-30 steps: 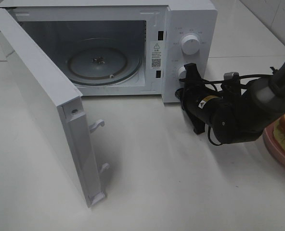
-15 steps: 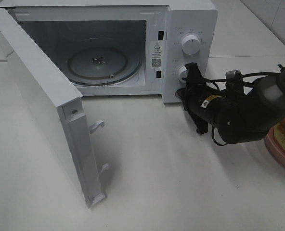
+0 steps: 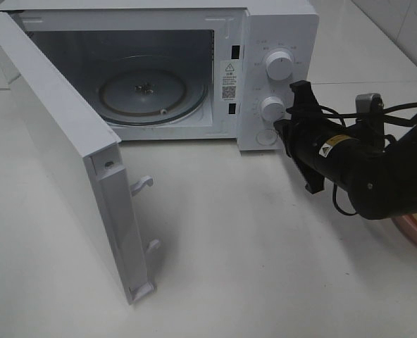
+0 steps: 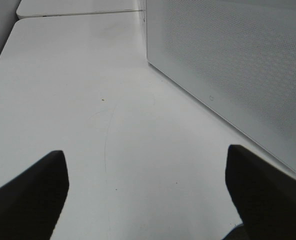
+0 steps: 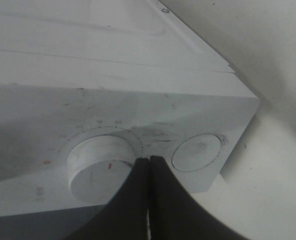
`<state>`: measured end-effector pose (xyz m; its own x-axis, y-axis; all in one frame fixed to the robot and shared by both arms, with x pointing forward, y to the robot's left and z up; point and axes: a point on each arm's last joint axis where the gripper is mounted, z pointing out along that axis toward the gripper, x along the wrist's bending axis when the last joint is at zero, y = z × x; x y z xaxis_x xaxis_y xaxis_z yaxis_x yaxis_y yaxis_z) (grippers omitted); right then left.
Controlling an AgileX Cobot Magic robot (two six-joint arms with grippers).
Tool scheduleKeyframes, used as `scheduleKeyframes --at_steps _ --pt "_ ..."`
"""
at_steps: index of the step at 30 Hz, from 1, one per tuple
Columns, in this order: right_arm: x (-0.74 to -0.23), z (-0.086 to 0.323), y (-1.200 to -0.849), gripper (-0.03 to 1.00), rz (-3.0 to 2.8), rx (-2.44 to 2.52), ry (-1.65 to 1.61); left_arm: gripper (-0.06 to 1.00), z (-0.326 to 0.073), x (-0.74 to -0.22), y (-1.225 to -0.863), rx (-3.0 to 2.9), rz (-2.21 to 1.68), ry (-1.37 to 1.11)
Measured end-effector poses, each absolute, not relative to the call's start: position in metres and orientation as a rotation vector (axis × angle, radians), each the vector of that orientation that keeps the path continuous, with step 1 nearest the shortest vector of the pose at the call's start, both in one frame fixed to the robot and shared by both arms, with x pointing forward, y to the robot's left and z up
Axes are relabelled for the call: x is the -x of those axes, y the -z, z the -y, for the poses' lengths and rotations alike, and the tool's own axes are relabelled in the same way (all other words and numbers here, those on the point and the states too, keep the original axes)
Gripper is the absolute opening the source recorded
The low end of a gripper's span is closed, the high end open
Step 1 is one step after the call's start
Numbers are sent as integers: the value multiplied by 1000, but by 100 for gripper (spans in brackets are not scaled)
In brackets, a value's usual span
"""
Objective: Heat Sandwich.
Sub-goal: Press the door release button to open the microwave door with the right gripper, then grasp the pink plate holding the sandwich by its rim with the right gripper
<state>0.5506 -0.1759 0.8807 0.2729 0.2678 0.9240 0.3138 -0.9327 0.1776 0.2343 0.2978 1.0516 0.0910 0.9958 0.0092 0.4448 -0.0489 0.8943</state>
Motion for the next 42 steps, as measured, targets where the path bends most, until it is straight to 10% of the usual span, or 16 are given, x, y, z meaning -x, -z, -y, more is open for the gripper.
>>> scheduleKeyframes --at_steps 42 --pt "-469 198 -949 1 1993 2418 1170 79 -298 -234 -1052 -1605 -1456 -911"
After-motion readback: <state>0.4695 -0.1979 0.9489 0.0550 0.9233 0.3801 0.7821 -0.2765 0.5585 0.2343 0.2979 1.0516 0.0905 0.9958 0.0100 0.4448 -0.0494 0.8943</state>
